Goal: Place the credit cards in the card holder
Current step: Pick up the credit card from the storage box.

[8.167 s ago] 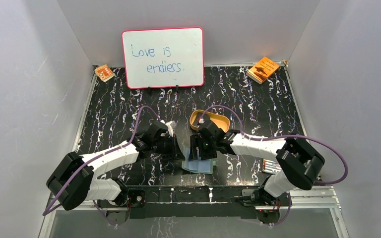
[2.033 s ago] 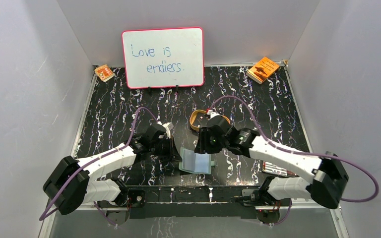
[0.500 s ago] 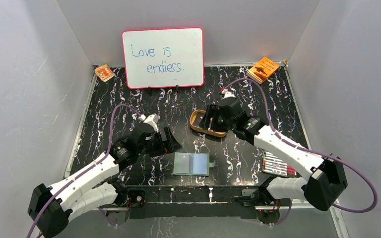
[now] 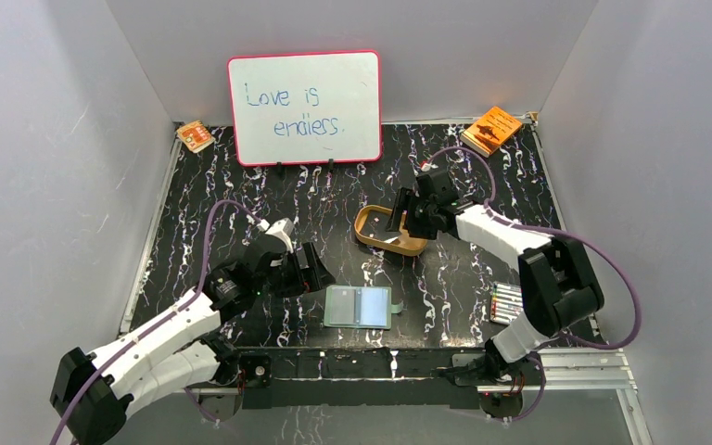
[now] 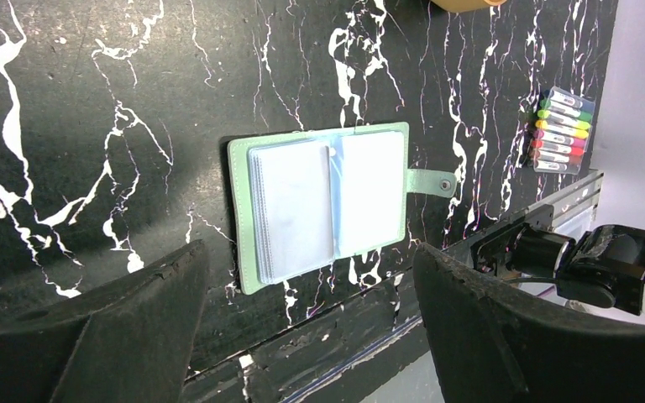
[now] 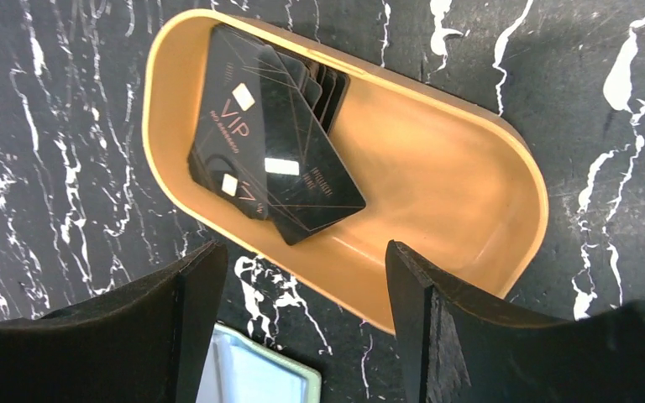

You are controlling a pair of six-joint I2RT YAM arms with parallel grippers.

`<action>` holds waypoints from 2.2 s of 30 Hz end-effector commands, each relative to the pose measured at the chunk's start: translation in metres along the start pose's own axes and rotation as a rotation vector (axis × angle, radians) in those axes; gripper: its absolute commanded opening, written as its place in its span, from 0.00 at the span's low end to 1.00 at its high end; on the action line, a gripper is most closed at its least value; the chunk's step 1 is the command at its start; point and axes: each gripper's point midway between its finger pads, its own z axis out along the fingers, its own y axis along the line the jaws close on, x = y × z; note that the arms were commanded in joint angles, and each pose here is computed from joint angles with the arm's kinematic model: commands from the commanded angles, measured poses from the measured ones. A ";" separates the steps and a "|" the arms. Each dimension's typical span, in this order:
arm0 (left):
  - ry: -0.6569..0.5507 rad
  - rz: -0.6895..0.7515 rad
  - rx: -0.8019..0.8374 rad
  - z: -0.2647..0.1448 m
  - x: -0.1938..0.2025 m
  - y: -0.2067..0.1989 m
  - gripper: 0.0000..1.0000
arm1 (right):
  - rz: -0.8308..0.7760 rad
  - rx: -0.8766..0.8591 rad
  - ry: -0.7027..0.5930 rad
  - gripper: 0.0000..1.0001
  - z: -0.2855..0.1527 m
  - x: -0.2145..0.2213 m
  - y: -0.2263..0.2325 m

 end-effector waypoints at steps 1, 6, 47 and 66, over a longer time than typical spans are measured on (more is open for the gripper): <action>-0.015 0.010 -0.026 -0.005 0.001 0.008 0.86 | -0.042 -0.077 -0.062 0.77 0.006 -0.030 0.016; -0.010 0.004 -0.035 -0.004 0.005 0.013 0.86 | -0.032 -0.075 -0.034 0.74 0.020 -0.026 0.008; 0.016 -0.003 -0.079 0.001 0.011 0.023 0.85 | 0.070 -0.145 0.110 0.46 0.049 0.011 -0.015; 0.018 0.001 -0.079 0.001 0.011 0.023 0.85 | 0.078 -0.193 0.102 0.49 0.041 0.009 -0.010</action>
